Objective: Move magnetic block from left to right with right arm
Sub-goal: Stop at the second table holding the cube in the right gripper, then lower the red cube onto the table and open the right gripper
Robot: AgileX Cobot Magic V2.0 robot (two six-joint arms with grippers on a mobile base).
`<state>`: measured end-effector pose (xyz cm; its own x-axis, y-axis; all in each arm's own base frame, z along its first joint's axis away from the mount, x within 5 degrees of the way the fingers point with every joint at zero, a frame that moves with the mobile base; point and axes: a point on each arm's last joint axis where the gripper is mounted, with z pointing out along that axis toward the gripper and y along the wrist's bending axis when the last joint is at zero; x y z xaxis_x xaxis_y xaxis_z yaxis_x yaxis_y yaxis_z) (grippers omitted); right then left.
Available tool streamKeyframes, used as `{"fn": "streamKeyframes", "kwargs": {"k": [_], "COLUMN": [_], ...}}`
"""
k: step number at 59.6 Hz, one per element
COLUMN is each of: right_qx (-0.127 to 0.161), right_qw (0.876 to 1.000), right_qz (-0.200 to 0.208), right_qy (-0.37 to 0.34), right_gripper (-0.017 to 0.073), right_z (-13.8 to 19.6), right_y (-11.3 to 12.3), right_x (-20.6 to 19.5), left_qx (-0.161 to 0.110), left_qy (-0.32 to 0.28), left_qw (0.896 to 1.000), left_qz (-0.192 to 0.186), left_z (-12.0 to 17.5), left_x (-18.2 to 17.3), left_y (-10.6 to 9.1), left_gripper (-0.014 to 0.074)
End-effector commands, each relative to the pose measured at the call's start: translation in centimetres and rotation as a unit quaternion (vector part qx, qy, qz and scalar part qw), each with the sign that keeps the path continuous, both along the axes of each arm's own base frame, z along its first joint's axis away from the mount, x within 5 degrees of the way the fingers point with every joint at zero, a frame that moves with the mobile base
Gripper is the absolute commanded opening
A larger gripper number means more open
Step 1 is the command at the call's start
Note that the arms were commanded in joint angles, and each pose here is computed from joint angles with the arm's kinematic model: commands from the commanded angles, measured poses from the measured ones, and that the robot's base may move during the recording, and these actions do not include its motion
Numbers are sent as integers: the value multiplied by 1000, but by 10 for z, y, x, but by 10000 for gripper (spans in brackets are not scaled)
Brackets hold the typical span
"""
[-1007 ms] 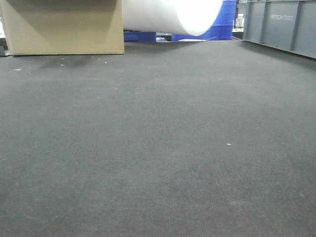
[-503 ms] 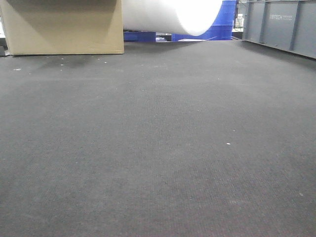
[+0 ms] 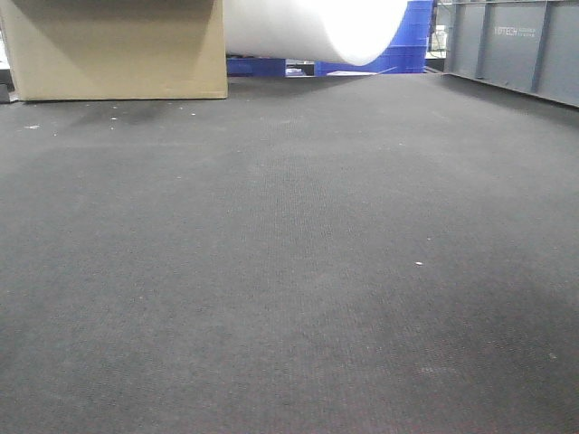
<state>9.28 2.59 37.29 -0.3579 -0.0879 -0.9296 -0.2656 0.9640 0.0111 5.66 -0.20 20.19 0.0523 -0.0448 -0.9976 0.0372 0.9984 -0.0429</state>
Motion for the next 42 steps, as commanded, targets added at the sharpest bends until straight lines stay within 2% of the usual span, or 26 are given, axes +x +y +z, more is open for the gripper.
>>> {"fn": "streamKeyframes", "kwargs": {"k": [1, 10, 23, 35, 42], "right_qx": [18, -10, -37, -72, -84], "right_qw": [999, 994, 980, 961, 955], "right_qz": [43, 106, 170, 195, 194], "right_qy": [-27, 39, 102, 180, 210], "right_gripper": [225, 225, 225, 225, 225], "right_z": [23, 21, 4, -37, -62], "right_y": [18, 55, 119, 169, 182], "right_x": [29, 78, 137, 188, 207], "left_qx": [-4, -4, -4, -4, -4], "left_qy": [-47, -47, -47, -47, -47], "left_qw": [999, 999, 999, 999, 999], "left_qz": [0, 0, 0, 0, 0], "left_z": [6, 6, 6, 6, 6], "left_x": [-2, -2, -2, -2, -2], "left_y": [0, 0, 0, 0, 0], "left_gripper": [-116, -116, -116, -116, -116]}}
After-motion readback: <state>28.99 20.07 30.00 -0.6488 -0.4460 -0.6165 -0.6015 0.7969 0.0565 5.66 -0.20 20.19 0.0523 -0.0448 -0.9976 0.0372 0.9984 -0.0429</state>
